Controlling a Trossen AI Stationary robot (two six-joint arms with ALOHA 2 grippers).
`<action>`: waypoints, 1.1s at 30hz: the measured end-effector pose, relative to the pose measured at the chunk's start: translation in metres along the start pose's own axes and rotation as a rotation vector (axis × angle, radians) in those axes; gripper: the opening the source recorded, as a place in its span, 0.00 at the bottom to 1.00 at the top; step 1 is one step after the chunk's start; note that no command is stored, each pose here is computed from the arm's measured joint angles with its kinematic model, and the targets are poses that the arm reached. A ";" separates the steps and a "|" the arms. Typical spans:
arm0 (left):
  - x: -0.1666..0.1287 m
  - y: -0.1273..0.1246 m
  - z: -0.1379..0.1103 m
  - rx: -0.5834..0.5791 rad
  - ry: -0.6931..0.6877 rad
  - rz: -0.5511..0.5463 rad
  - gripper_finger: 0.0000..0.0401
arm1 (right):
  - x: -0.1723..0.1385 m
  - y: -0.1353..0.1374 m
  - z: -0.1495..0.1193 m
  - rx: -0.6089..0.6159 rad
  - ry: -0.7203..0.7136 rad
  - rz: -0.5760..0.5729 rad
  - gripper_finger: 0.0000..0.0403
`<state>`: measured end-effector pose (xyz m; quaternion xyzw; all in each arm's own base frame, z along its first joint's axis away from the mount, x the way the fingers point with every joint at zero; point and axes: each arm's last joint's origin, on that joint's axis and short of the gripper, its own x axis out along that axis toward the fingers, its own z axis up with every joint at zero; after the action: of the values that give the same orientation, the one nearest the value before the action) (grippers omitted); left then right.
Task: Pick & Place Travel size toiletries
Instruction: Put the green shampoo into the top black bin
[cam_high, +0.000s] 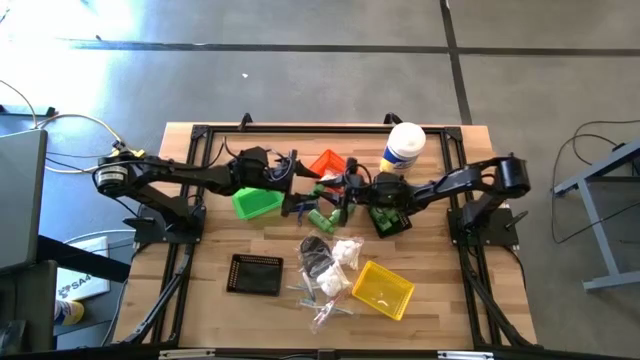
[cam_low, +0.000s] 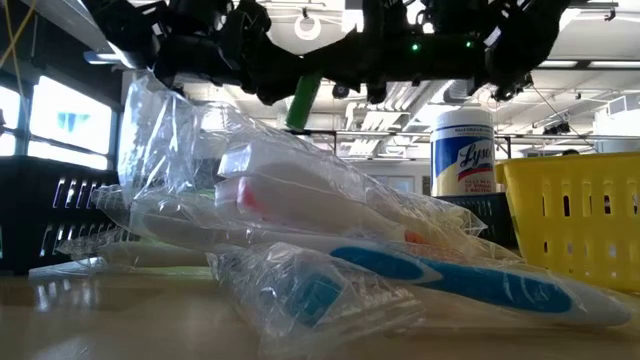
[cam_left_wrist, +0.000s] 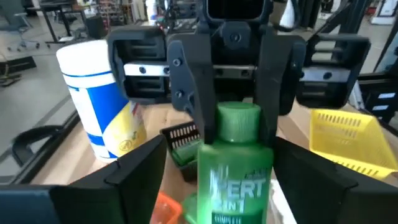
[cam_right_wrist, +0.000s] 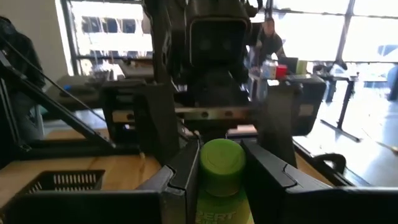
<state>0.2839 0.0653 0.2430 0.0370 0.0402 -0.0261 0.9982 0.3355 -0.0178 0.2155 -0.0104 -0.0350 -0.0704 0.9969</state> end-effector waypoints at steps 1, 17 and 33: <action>-0.001 0.000 0.001 0.004 0.004 0.003 0.70 | -0.002 0.000 0.003 -0.002 0.019 -0.008 0.22; -0.007 0.002 0.005 -0.007 0.051 0.110 0.70 | -0.074 -0.001 0.057 0.122 0.366 -0.196 0.22; -0.007 0.002 0.004 -0.011 0.054 0.135 0.70 | -0.112 -0.003 0.024 0.451 0.820 -0.396 0.23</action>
<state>0.2776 0.0678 0.2479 0.0346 0.0645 0.0424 0.9964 0.2227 -0.0048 0.2319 0.2405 0.3436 -0.2468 0.8736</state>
